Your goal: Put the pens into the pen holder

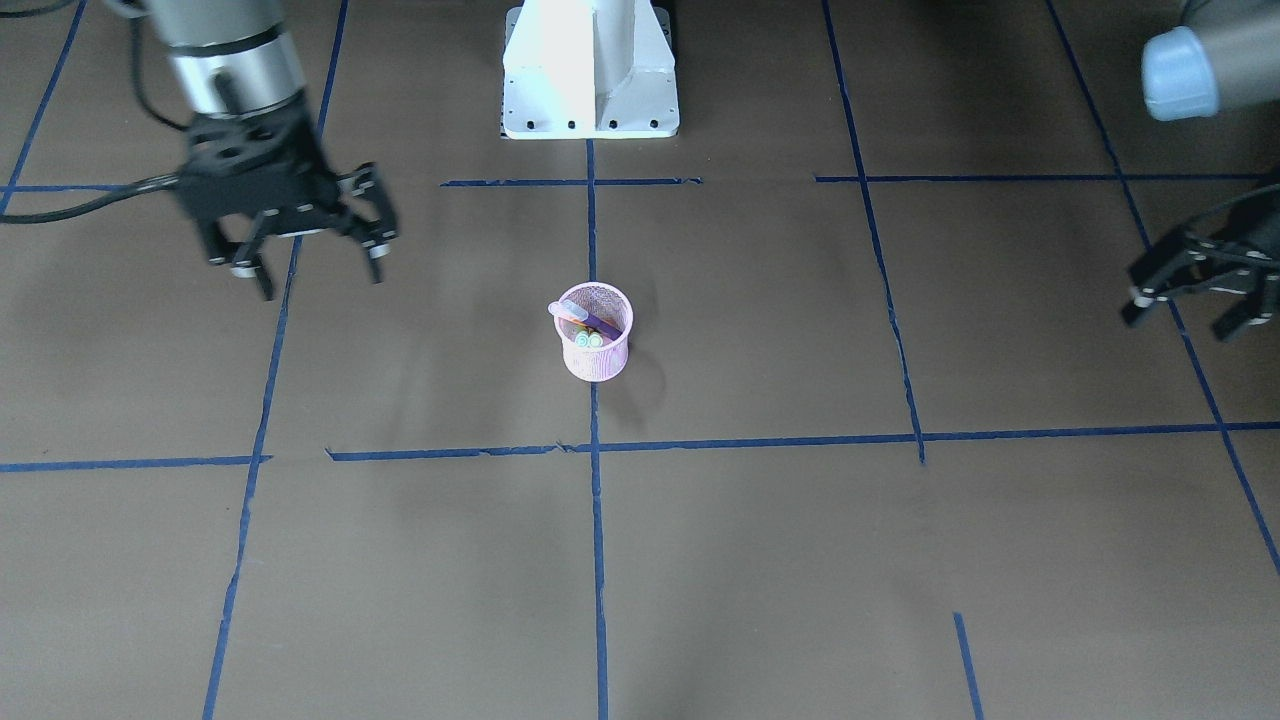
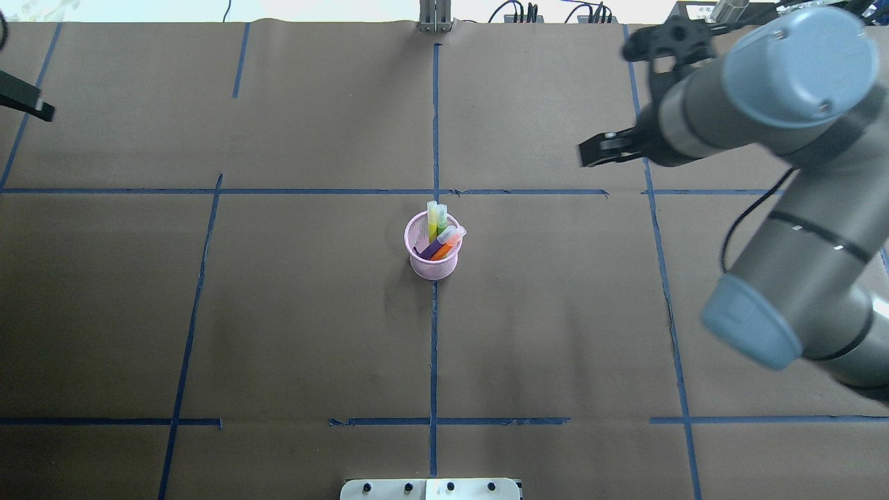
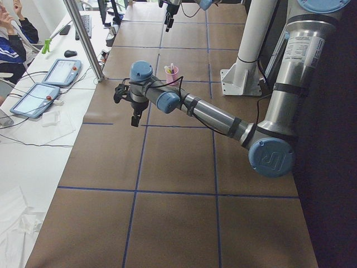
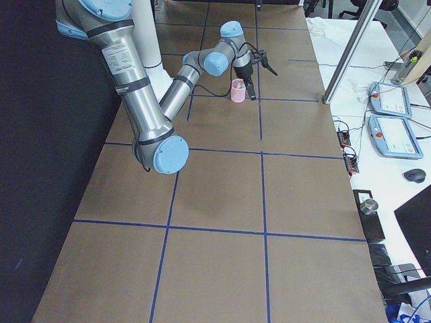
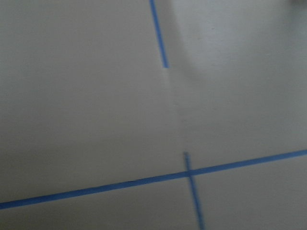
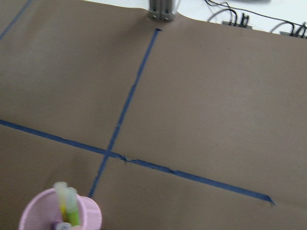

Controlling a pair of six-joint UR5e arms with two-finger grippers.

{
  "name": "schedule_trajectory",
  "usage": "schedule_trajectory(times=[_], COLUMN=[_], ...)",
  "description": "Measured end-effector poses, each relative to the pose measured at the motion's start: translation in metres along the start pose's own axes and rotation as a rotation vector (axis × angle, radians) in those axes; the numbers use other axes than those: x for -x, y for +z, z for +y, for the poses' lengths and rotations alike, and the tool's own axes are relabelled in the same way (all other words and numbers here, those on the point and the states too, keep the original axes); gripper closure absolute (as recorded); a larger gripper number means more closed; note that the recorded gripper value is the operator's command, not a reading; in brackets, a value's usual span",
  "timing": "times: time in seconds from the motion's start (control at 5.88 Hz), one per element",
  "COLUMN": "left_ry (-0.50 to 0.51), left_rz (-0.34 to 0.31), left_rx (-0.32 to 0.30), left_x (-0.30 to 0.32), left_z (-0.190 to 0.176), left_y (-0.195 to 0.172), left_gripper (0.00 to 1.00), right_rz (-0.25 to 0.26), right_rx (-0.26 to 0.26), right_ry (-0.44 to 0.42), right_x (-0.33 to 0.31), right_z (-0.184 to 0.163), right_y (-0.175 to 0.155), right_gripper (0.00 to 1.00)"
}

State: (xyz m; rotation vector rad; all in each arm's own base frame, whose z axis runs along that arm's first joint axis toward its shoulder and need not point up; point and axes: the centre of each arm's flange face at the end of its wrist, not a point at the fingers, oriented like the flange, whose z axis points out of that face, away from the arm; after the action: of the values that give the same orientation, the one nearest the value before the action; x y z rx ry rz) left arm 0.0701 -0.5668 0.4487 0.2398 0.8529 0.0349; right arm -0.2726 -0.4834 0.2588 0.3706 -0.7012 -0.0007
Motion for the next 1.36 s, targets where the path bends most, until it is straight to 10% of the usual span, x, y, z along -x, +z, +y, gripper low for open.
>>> schedule_trajectory(times=[0.34,0.68,1.36], left_ry=[-0.07,-0.151,-0.191], left_rz=[-0.062,-0.046,0.003], left_rx=[0.103,0.153,0.202], left_x=[0.093,0.173,0.234], left_z=[0.008,0.042,0.119], left_y=[0.016,0.021,0.027], left_gripper=[0.0,0.0,0.0], right_rz=[0.046,-0.067,-0.084], right_rx=[0.179,0.306,0.383], right_ry=[-0.047,-0.069,0.03], right_x=[-0.176,-0.348,-0.457], right_z=[-0.027,-0.029,0.046], right_y=[0.032,0.055,0.074], right_gripper=[0.0,0.0,0.0])
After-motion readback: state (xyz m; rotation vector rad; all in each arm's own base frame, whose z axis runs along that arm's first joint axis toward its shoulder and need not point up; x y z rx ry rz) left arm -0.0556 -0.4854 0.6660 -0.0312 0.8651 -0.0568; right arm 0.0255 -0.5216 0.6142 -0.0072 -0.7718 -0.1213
